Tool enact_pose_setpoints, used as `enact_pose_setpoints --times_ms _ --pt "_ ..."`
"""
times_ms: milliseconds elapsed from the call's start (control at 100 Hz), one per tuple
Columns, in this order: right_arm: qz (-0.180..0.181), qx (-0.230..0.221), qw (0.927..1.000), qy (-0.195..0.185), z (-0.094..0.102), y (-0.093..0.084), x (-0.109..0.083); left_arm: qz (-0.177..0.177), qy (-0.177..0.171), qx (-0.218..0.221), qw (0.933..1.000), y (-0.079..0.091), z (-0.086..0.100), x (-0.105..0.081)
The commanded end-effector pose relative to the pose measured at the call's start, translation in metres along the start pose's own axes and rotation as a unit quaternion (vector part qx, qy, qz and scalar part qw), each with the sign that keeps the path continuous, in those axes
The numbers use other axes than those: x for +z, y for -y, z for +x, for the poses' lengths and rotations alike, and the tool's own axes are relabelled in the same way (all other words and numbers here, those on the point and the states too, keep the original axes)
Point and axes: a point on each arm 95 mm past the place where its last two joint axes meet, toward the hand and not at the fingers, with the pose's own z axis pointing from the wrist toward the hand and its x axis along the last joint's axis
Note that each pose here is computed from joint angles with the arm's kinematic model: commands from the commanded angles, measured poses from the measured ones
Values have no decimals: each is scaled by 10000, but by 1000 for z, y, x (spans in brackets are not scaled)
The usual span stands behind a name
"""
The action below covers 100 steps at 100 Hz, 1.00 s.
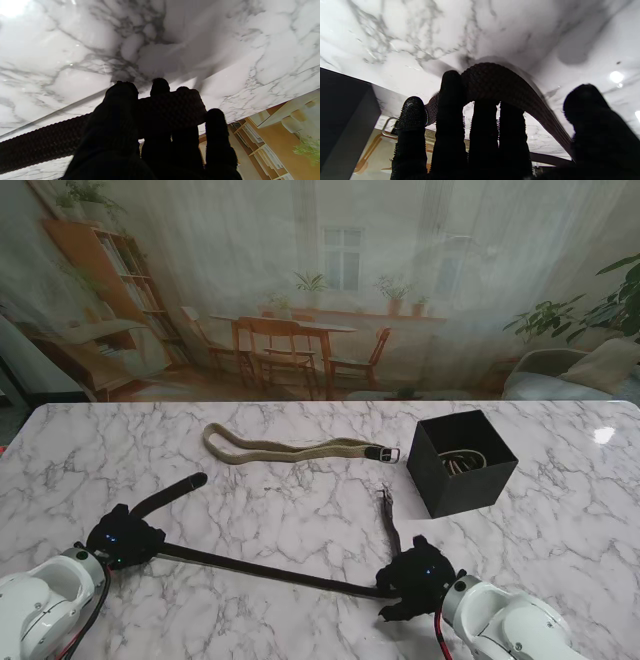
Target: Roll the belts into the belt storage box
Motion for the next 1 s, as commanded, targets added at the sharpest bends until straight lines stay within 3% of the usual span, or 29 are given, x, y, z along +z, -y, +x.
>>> enact_pose_setpoints --times_ms 0,150,450,710,830,990 --pt "300 8 9994 189 -3 5 -6 -277 158 9 9995 -17 -7 -2" --pt "554 -34 9977 379 -5 6 -13 -259 292 -2 9992 -21 -12 -3" --pt "224 7 9965 810 -13 6 -25 -172 488 -33 9987 -24 -21 -7" --pt "324 364 9982 351 -12 12 -19 -238 573 -54 9981 -28 -23 -10" --pt "-290 487 9980 285 -13 12 -13 -289 609 -78 9977 -31 -24 -11" --pt "-1120 518 9915 414 -17 9 -10 -282 588 -93 9978 -32 -23 -10"
